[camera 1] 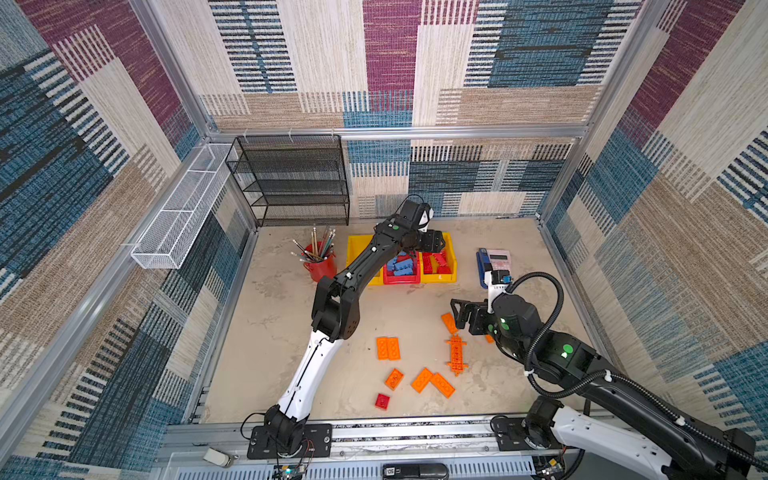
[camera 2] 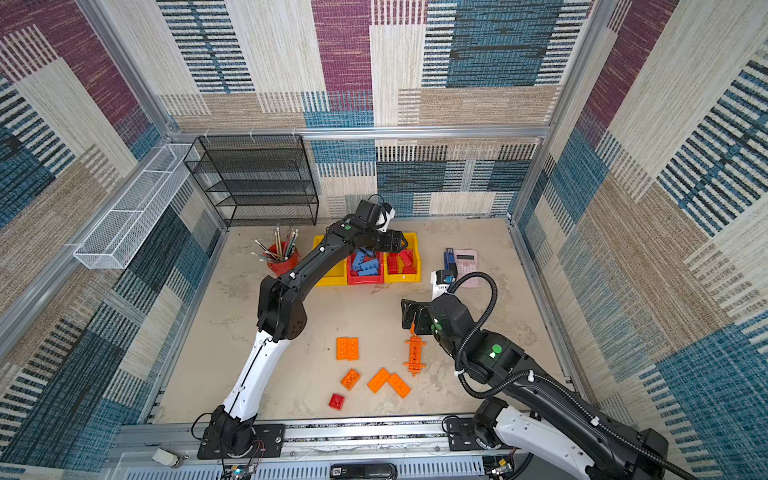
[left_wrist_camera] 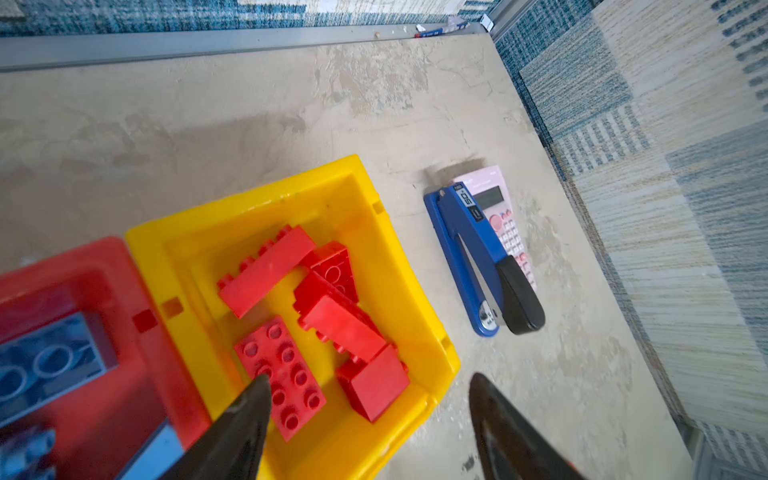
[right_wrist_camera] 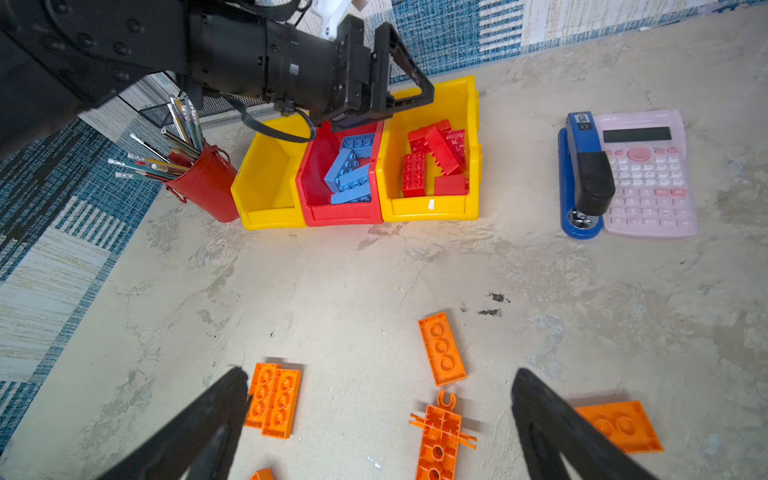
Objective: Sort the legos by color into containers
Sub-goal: 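Carry the red 2x4 brick into the yellow bin and open the left gripper, then move the left gripper back down over the small red brick near the robot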
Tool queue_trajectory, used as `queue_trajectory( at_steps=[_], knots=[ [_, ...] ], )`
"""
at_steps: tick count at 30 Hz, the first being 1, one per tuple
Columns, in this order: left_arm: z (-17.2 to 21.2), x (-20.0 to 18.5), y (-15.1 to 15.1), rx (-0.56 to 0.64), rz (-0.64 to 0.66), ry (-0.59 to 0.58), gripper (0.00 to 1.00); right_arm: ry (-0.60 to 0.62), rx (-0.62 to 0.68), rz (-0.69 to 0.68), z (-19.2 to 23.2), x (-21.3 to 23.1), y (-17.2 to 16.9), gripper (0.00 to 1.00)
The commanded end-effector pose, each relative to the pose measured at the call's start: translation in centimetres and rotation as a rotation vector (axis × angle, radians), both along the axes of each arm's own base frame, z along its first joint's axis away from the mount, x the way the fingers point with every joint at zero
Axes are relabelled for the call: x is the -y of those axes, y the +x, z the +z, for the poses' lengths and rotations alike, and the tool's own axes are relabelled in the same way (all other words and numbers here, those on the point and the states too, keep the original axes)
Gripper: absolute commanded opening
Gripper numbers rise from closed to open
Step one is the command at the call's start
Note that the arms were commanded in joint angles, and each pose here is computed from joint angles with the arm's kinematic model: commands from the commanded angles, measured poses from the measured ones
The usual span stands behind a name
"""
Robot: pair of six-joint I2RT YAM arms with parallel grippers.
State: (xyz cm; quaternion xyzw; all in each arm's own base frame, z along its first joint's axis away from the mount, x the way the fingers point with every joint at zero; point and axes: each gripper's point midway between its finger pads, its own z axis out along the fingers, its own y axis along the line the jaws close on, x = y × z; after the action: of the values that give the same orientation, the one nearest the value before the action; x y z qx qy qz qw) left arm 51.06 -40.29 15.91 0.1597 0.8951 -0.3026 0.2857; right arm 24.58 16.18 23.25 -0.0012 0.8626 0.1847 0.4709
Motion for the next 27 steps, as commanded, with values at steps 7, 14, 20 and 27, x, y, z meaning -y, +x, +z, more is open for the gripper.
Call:
queue_trajectory(
  at_steps=[7,14,20,27],
  knots=[
    [5.4,-7.4,-11.3,0.082,0.055,0.06,0.76,0.029,0.027,0.093,1.3,-1.7,-0.2,0.99],
    [0.1,-15.4,-25.2,-0.012,0.073,0.257,0.75,0.019,0.009,0.169,0.9,-3.4,-0.1,0.99],
    [-3.1,-18.8,-34.0,-0.077,0.041,0.329,0.73,0.007,-0.014,0.196,0.5,-3.9,-0.2,0.99],
    [-5.3,-20.2,-38.7,-0.143,0.024,0.344,0.72,0.043,-0.02,0.192,0.9,-3.6,-0.8,0.99]
  ],
)
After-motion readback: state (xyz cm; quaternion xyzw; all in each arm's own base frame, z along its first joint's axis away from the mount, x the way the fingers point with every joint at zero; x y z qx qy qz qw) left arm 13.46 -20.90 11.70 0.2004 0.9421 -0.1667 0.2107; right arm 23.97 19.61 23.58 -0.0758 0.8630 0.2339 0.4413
